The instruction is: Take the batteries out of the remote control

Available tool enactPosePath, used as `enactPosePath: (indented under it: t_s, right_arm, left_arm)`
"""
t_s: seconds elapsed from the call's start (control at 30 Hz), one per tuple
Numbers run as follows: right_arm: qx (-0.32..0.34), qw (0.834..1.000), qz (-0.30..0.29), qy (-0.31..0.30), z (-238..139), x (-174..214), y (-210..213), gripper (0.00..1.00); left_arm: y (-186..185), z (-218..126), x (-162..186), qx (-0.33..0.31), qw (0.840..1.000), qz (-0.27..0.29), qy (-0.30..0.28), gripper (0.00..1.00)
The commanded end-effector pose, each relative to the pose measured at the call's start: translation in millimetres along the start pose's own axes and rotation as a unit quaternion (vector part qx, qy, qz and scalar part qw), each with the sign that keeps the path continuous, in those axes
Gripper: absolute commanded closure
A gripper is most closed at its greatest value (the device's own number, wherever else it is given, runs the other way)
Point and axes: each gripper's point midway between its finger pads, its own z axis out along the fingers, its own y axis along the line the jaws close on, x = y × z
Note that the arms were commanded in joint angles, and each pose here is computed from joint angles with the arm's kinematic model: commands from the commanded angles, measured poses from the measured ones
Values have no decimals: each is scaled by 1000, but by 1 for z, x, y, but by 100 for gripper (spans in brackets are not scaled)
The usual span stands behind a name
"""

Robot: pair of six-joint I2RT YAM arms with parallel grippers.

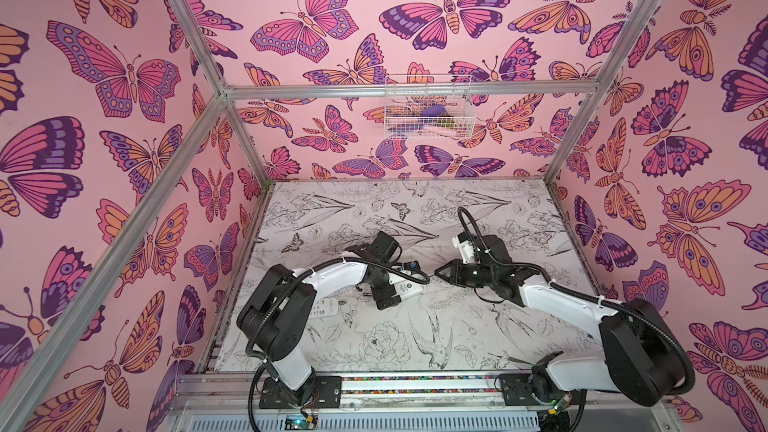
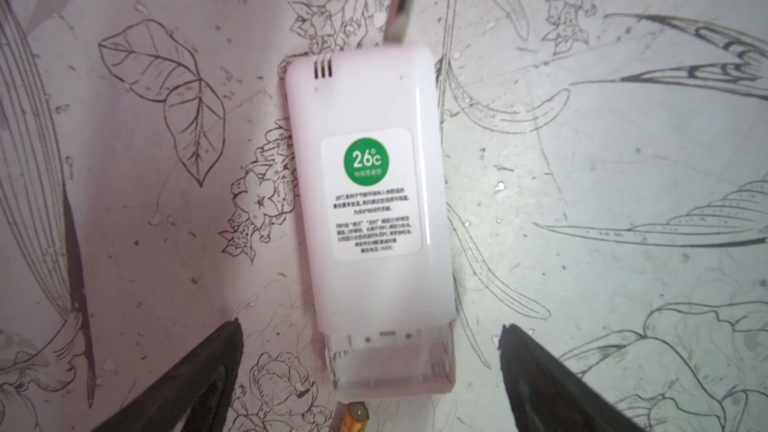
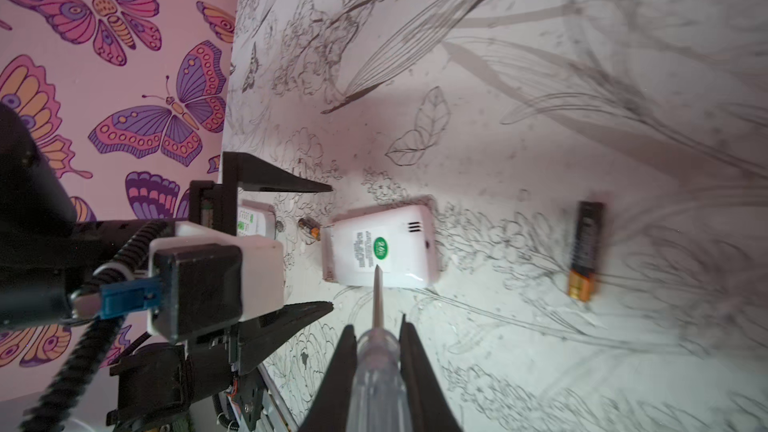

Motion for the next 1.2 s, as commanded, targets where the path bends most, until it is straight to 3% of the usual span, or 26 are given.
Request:
enactPosePath:
  t_s: [0.0,0.4,0.87,1.17]
  right_arm:
    - [28,999,22,-11,-13,-4,-19,100]
    - [44,994,97,22,-52,17,-55,100]
    - [31,988,144,47,-50,35,-69,100]
    - [34,984,169,54,-45,35,-81,85]
  left_arm:
    - [-3,4,2,-2,1000,0,27,2]
    - [-5,9,-10,1,999,-7,36,2]
    - [-5,7,-16,5,999,-18,35,2]
    - [-6,2,-15,1,999,-16,28,1]
